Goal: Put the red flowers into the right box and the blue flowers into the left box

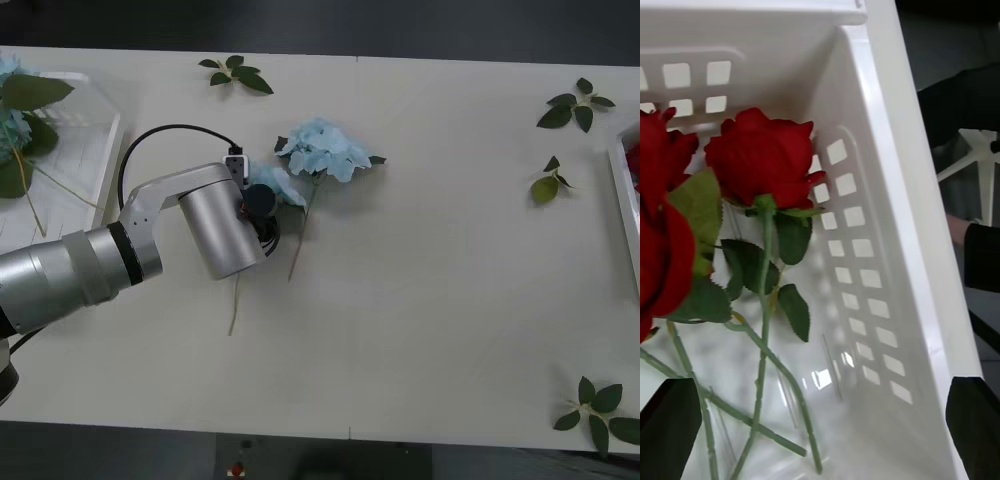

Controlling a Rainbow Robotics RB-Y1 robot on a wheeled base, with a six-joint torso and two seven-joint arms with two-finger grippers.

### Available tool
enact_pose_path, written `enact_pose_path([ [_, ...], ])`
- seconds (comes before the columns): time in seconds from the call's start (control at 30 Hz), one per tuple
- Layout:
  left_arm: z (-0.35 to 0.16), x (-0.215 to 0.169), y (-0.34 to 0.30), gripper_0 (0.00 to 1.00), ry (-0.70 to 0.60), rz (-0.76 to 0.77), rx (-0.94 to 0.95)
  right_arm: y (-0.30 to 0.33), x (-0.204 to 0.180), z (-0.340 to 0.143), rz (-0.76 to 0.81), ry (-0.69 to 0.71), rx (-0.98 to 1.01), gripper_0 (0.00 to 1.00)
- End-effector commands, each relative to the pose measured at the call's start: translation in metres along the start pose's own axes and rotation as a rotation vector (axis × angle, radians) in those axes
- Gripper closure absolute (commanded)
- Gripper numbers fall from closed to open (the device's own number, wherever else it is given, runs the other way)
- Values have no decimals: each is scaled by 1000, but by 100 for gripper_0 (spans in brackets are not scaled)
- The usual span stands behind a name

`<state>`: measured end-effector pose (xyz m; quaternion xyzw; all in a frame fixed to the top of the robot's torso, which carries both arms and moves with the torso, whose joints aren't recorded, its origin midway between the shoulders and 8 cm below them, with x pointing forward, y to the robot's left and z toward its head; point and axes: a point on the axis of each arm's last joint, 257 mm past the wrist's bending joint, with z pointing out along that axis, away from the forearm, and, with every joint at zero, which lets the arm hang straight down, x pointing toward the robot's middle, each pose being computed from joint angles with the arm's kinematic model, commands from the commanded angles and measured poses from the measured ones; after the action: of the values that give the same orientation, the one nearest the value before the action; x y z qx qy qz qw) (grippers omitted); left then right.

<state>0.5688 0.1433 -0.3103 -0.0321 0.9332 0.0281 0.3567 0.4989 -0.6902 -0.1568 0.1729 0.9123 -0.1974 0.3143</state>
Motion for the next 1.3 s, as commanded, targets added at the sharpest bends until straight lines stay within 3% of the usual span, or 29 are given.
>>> enact_pose_path([
  [0.03, -7, -21, -4, 100, -42, 43, 10, 6, -21, -15, -8, -35, -52, 4],
  [0.13, -7, -21, -5, 100, -42, 45, 11, 9, -28, -33, -11, -16, -86, 4],
  [0.47, -18, -27, -8, 100, -44, 71, 20, 41, -70, -166, -139, 2, -292, 5],
  [0.8, -128, -53, 19, 100, 188, 86, 75, 106, -50, -234, -813, -100, -550, 4],
  [0.93, -178, -77, 66, 100, 230, 86, 94, 139, -20, -247, -1129, -166, -728, 5],
  [1.07, -214, -107, 117, 100, 214, 55, 85, 170, -6, -252, -1287, -261, -842, 5],
  [1.3, -267, -150, 244, 100, 239, -104, 54, 229, 18, -249, -1267, -305, -1012, 5],
])
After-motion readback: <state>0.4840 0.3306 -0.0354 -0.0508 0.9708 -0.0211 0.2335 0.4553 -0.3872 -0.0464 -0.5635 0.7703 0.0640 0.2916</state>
